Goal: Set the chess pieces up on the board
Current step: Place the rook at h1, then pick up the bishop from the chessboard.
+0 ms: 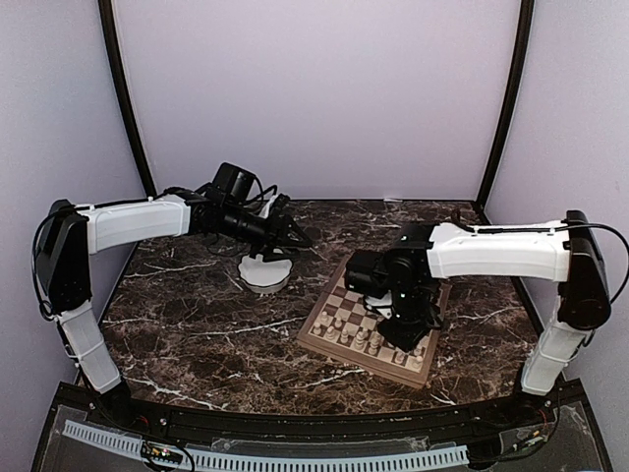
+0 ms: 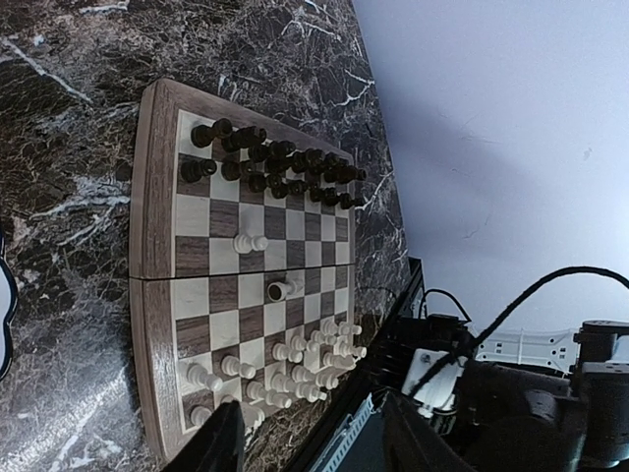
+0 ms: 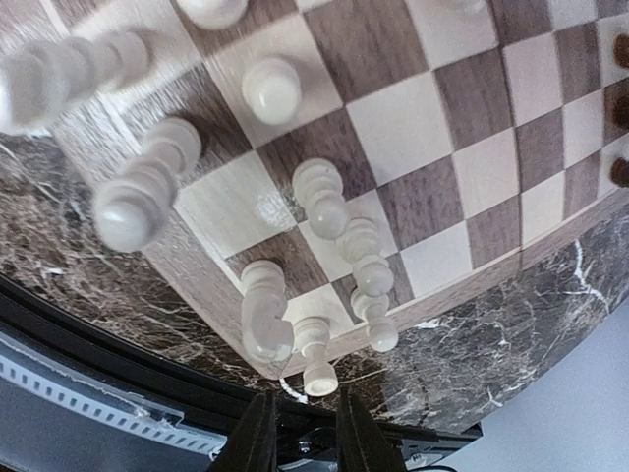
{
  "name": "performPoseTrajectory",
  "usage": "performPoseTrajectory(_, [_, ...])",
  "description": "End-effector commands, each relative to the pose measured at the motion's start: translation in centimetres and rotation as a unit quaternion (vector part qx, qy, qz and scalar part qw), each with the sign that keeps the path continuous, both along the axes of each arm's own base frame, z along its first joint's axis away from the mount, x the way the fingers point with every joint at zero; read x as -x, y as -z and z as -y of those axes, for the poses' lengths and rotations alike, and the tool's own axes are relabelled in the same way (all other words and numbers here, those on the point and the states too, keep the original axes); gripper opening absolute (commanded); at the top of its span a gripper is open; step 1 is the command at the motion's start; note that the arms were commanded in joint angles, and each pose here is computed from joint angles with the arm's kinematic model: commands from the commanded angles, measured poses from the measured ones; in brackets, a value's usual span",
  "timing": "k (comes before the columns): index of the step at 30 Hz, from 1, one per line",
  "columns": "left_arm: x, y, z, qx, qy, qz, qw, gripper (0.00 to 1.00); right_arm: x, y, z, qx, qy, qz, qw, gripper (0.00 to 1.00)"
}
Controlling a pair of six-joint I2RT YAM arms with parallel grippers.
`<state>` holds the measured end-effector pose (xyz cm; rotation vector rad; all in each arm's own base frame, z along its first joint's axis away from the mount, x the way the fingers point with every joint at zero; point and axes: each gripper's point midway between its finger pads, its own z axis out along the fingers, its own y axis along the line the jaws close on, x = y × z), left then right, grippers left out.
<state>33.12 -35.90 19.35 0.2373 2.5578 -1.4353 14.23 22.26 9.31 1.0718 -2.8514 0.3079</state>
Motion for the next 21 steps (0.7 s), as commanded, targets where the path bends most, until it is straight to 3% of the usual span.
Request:
performPoseTrajectory(1, [0.7,-2.5,-0.4,0.02,0.003,0.02,1.0,0.5,-2.5,-4.9,-1.6,-0.056,0.016,0.068,0.996,0.24])
performPoseTrajectory(9, [1.2,-5.0,0.5,0.013,0.029,0.095,0.995,0.51,-7.6,-4.9,-1.5,-0.175,0.095,0.114,0.973,0.21])
performPoseTrajectory(15, [2.1,-6.4,0.7,-0.01,0.049,0.172,0.984,0.56,-10.1,-3.5,-2.5,-0.213,0.054,0.148,0.964,0.26])
performPoseTrajectory(21, [3.3,-8.6,0.6,0.009,0.07,0.23,0.971,0.58,-11.5,-1.3,-3.5,-0.198,-0.008,0.152,0.968,0.31])
